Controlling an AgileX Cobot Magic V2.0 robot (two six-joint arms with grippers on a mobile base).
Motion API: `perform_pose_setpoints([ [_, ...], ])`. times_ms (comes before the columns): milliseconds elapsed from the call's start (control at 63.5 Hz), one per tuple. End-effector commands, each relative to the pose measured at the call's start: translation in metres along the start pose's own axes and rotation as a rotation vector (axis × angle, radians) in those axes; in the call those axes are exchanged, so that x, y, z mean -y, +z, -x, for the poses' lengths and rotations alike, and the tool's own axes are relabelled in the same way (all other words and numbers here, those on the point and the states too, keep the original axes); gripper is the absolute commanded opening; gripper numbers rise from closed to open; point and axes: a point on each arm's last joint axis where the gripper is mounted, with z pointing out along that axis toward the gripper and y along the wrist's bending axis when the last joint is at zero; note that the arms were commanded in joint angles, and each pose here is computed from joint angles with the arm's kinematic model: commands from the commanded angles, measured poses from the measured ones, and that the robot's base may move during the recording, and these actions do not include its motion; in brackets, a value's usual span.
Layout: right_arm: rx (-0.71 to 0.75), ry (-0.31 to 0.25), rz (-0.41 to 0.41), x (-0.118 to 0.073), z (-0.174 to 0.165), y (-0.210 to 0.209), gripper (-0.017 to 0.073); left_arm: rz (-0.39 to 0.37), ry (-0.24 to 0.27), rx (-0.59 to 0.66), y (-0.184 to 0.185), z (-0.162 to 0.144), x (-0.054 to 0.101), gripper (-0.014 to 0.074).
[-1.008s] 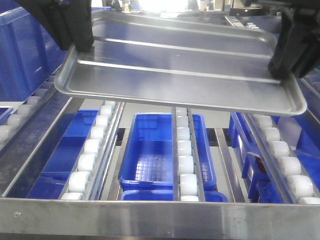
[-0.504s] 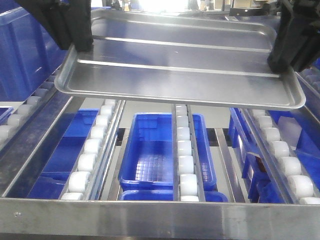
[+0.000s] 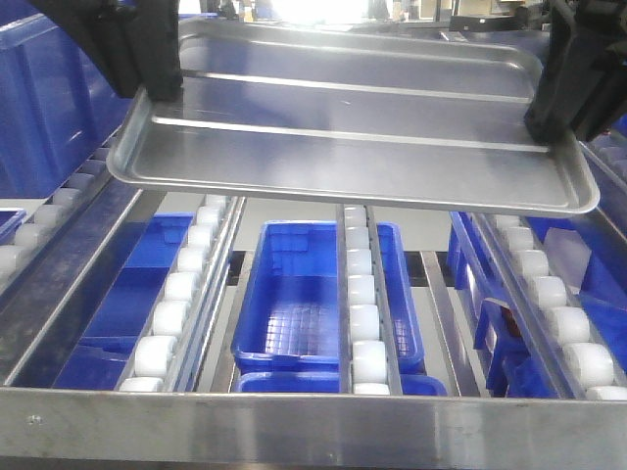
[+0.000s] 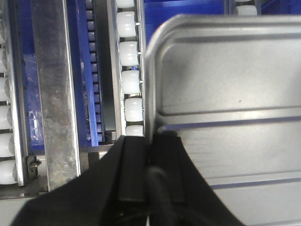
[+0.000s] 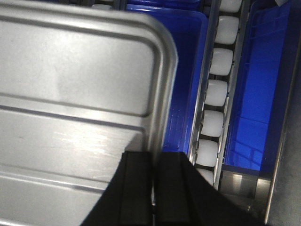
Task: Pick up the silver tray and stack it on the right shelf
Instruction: 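Lift the silver tray with both grippers up off the shelf, then hold the tray level with both grippers while the base drives to another shelf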
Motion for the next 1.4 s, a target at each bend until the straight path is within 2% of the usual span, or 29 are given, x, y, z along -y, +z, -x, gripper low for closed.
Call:
perform_pose_setpoints([
  [0,0.111,-0.037,0.022,-0.0009,0.0120,-0.0198,0.0057,-0.005,0.015,0.075,-0.0207,0.0072,-0.0046,-0.0093],
  [1385,0.111,-0.037,0.022,-0.0009,0.0120,-0.0198,0.0057,-0.005,0.015,0.075,-0.0207,0.0072,-0.0046,-0.0093],
])
